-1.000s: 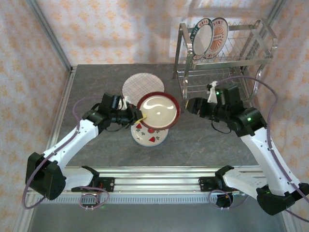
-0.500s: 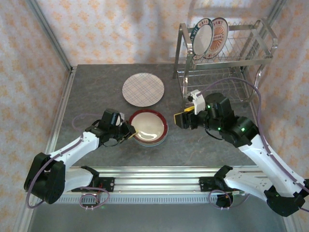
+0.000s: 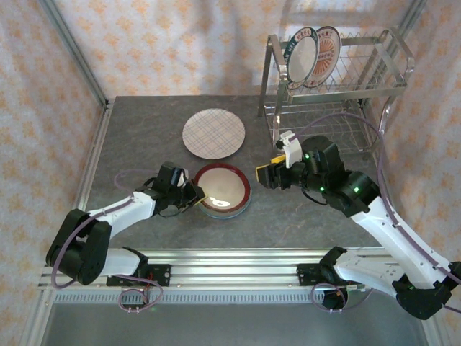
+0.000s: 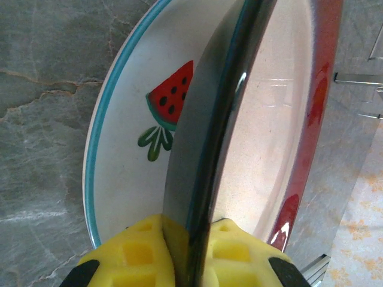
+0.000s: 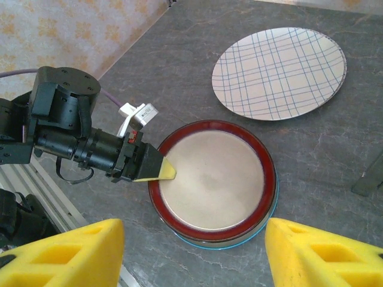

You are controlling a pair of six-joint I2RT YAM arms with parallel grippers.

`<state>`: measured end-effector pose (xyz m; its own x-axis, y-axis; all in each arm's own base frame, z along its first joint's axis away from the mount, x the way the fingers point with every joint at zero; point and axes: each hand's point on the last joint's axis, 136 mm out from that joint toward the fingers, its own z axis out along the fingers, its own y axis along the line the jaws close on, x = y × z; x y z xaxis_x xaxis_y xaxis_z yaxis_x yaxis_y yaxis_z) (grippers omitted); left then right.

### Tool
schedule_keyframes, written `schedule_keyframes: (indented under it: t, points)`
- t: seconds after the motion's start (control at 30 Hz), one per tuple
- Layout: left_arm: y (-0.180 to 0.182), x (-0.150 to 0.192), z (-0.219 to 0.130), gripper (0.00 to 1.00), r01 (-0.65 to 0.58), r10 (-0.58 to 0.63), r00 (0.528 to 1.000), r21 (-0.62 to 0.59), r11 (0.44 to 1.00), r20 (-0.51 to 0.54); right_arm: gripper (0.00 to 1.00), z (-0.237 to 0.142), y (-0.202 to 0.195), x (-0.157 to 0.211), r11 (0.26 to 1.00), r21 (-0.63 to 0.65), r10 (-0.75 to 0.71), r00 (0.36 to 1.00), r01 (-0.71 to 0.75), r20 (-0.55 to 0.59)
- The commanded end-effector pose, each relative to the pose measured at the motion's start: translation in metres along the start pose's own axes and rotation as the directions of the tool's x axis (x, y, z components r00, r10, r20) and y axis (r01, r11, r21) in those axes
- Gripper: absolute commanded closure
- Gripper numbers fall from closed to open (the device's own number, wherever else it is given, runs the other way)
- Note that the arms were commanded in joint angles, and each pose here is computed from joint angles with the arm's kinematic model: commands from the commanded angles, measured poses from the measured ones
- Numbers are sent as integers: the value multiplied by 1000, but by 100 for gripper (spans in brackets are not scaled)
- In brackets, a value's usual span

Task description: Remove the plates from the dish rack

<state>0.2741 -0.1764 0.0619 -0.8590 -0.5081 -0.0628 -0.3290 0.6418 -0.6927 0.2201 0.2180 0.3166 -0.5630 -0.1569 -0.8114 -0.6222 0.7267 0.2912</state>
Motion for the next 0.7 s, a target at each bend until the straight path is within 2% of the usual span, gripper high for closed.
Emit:
schedule_keyframes:
  t: [0.0,0.4,0.6,0.67]
  points:
    - [-47,-19,-7,100,-97,88,994,157,983,62,37,1,0,-7,1000,6,-22,999,22,34]
    - [-28,-11,3,100,-103,103,995,92,990,10,37,6,-1,-9,1000,14,-7,1000,6,26]
    - [-18,-8,2,80,-121,121,993,26,992,-10,36,9,-3,-11,1000,22,-7,1000,7,23]
    - [-14,-8,2,77,-125,125,992,4,992,-17,36,9,-3,-12,1000,26,-5,1000,4,26]
